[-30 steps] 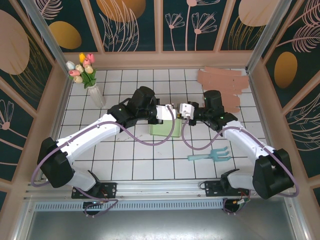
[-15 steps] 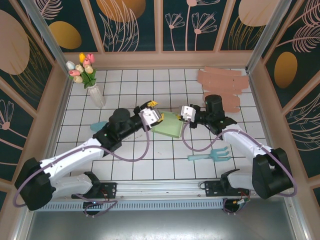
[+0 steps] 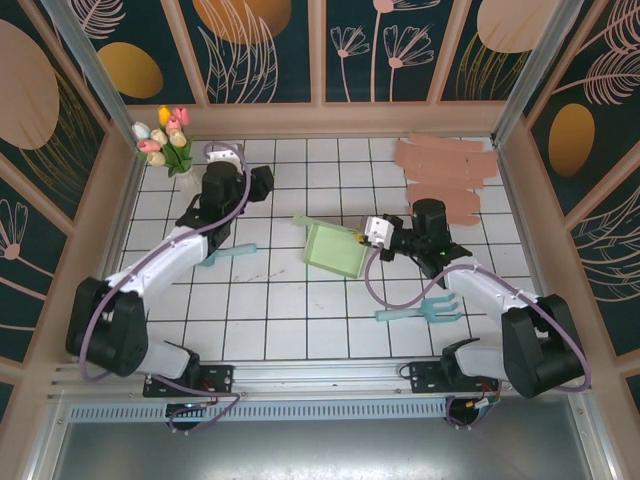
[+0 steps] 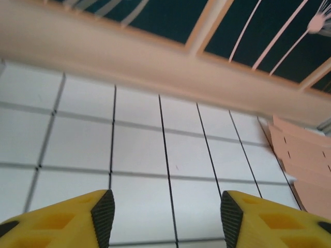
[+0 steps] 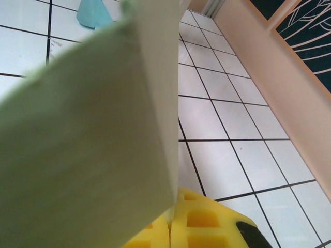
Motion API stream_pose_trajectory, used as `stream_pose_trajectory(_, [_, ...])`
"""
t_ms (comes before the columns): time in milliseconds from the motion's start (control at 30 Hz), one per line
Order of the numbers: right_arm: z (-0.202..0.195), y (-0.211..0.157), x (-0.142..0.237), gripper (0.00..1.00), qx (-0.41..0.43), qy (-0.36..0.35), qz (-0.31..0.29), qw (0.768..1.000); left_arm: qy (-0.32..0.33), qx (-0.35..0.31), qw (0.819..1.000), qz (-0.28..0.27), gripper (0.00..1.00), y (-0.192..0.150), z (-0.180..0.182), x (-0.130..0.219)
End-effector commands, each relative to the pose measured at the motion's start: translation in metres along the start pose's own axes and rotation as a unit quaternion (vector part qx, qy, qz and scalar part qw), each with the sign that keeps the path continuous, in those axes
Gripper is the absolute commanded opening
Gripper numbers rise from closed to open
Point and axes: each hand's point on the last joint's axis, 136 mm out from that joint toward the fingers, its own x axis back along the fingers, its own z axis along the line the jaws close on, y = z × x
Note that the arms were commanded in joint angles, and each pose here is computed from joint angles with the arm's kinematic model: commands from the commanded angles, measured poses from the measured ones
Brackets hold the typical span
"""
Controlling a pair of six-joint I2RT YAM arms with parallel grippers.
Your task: Fold the paper box
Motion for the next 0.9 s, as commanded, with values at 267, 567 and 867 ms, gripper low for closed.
stream_pose_trajectory(267, [-0.003,0.003,-0.005,0.0,0.003,-0.012,-0.035,0.999,-0.097,0.149,0.974,0.139,0.61,-0.079,-0.051,-0.012])
stream_pose_trajectory(567, [-0.002,-0.007,-0.011,0.0,0.0,-0.018,-0.022,1.0,-0.132,0.147,0.961,0.192,0.62,-0.116,-0.091,-0.015])
stream_pose_trajectory(867, [-0.003,-0.012,-0.014,0.0,0.012,-0.037,-0.006,0.999,-0.124,0.18,0.956,0.196,0.65,-0.13,-0.087,0.0])
